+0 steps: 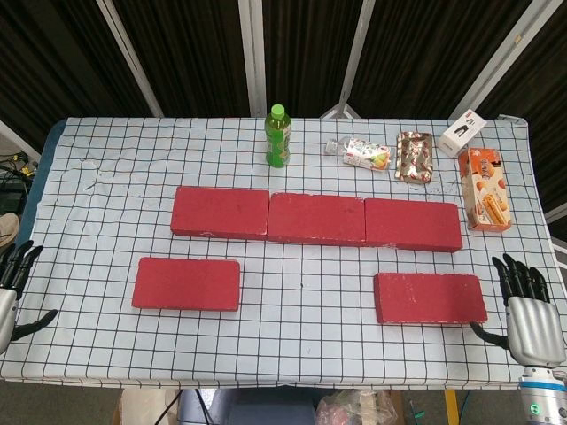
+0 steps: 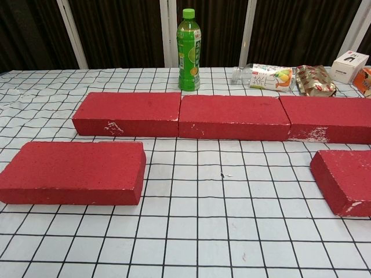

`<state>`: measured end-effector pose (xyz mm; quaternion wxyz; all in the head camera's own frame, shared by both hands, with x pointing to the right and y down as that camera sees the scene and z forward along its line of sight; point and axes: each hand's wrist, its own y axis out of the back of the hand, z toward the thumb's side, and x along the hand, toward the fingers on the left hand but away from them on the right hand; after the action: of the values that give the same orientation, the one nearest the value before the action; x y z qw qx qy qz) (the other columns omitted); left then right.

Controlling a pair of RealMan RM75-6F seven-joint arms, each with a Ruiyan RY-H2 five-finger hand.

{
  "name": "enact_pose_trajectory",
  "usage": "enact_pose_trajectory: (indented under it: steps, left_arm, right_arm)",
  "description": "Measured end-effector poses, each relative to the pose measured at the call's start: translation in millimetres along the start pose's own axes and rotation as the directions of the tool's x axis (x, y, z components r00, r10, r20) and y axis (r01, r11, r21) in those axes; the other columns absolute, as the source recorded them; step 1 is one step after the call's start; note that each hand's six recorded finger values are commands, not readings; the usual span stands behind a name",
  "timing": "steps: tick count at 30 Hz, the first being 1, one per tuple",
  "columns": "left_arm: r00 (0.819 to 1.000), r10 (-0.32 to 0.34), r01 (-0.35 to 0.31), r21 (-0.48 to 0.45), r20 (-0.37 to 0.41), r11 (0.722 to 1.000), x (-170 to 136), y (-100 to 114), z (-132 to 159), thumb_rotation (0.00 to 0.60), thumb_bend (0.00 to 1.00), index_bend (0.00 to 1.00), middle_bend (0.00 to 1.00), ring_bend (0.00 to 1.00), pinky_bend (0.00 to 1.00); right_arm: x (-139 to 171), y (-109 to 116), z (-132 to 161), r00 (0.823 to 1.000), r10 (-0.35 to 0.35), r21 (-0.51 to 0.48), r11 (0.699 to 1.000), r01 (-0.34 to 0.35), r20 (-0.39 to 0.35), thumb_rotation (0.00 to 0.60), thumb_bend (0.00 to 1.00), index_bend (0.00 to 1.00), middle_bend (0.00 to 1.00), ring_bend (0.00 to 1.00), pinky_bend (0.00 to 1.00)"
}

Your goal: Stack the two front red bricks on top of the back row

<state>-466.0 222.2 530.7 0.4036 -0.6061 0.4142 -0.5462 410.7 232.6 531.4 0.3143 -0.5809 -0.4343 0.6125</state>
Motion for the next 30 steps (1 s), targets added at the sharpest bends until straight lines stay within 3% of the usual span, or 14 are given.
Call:
enact_pose_trajectory:
  steps: [8, 30]
  left_arm:
    - [1.0, 0.003, -0.003, 0.001, 0.002, 1.0, -1, 0, 1, 0.6, 0.0, 0.08, 0.03, 0.0, 0.14]
    - [1.0, 0.027, -0.027, 0.001, 0.005, 1.0, -4, 5, 0, 0.6, 0.0, 0.08, 0.03, 0.0, 0.14]
  right_arm:
    - [1, 2, -2, 1.0, 0.014, -0.015, 1.0, -0.013, 0.011, 0.6, 0.15, 0.01, 0.05, 0.04, 0.0]
    - [2, -23, 4, 0.983, 0.185, 0.003, 0.983, -0.185, -0.001, 0.6, 0.15, 0.0, 0.01, 0.02, 0.0]
